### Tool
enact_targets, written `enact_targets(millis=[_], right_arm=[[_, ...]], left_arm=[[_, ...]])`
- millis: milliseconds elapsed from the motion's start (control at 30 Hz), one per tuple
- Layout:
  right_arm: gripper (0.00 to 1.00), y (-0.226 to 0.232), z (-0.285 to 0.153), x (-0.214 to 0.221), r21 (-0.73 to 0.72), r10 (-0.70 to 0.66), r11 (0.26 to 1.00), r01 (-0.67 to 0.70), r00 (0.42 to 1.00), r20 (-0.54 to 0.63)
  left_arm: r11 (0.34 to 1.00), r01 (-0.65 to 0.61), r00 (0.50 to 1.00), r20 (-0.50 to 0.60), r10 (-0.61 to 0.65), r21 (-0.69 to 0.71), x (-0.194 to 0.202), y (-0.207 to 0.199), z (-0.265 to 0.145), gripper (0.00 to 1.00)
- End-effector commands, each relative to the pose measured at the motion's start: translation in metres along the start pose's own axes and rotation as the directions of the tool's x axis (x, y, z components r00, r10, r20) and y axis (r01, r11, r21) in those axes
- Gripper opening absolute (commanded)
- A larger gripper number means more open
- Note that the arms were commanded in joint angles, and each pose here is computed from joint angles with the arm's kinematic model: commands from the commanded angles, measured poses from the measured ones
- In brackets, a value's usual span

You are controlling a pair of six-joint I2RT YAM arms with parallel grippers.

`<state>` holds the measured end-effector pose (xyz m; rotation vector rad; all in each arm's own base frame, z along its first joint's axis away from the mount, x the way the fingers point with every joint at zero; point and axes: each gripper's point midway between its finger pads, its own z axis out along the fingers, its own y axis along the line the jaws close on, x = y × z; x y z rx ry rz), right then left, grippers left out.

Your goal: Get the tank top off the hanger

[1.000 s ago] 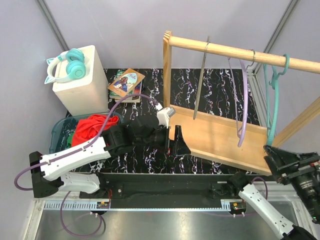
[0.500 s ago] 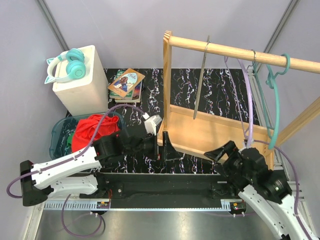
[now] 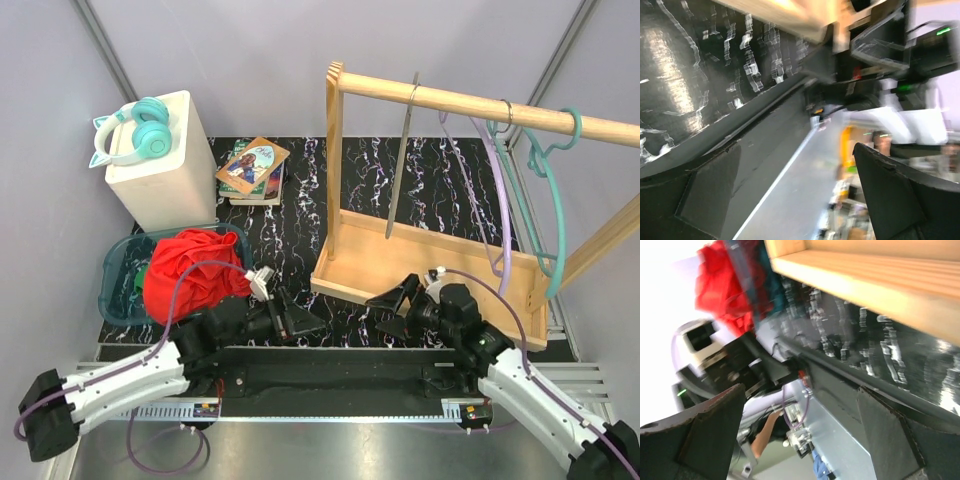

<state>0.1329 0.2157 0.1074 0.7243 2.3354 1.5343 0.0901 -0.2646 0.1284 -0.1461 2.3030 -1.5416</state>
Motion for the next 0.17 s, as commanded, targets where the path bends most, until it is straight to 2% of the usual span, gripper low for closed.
enact_targets(millis=[0,33,67,100,133], right_arm=[[1.00,0.038,-0.011,0.014,-0.252,-0.045,0.967,0.029,0.997,-0.060],[1.00,0.053,-0.020,0.016,-0.340,-0.026,0.940,0.003,0.998,-0.063],[1.00,0.055,-0.024,0.017,-0.366,-0.002,0.930,-0.024,0.998,-0.070],[1.00,0.060,-0.029,0.018,-0.391,-0.007,0.920,-0.020,0.998,-0.068],[1.00,0.079,-0.045,0.024,-0.482,-0.033,0.876,-0.007,0.997,-0.074]], left_arm=[[0.932,0.088,0.991,0.069,-0.119,0.351,-0.015,-0.048,-0.018,0.99],[0.889,0.105,0.983,0.086,-0.159,0.445,-0.022,-0.066,-0.028,0.99],[0.880,0.122,0.978,0.093,-0.185,0.459,-0.018,-0.048,-0.030,0.99],[0.858,0.136,0.973,0.098,-0.210,0.496,-0.020,-0.050,-0.035,0.99],[0.796,0.150,0.961,0.103,-0.257,0.586,-0.027,-0.066,-0.049,0.99]])
